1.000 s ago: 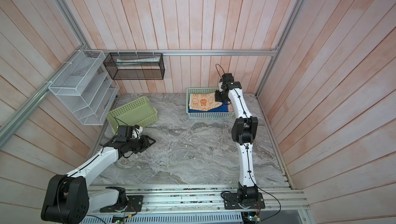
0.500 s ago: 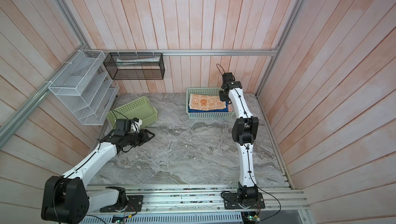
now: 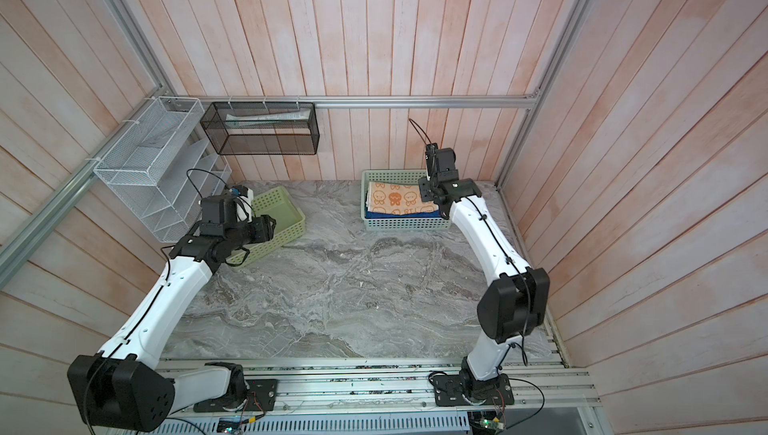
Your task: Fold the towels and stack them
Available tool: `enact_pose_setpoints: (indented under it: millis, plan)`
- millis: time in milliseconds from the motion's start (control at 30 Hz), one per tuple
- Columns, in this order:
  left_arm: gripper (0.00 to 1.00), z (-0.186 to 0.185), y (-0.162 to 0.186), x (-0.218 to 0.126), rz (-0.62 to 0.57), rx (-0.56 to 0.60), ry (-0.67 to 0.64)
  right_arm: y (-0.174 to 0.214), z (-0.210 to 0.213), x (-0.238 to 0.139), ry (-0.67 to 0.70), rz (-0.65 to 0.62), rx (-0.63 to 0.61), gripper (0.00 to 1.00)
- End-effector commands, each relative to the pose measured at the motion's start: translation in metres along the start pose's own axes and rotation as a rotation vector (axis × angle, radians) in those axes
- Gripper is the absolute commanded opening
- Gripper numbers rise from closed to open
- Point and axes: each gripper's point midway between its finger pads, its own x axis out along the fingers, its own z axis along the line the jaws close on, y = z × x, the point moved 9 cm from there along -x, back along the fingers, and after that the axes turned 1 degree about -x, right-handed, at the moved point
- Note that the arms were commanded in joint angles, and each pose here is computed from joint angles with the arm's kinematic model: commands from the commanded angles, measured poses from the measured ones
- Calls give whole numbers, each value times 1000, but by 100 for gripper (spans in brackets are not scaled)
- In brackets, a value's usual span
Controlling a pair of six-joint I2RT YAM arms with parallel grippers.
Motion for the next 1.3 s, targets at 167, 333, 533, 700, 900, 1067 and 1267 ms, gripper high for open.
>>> enact_pose_setpoints:
  millis: [167, 333, 533, 700, 900, 1067, 1267]
  plan:
    - [91, 29, -2, -26, -254, 102, -272, 85, -33, -41, 171, -271, 225, 85]
    - [100, 38, 37, -13, -377, 89, -225, 141, -50, -37, 238, -332, 347, 98]
    - [100, 54, 71, 6, -483, 46, -234, 193, -46, -19, 233, -358, 375, 98]
    - [100, 64, 89, 37, -387, 5, -301, 212, -39, -1, 209, -325, 306, 98]
    - [100, 61, 118, 55, -503, -4, -192, 225, -39, 14, 161, -341, 289, 98]
    - [100, 62, 124, 59, -499, 69, -212, 236, -48, 6, 162, -442, 335, 98]
    - [100, 60, 117, 68, -485, 109, -158, 241, -57, -4, 188, -530, 318, 98]
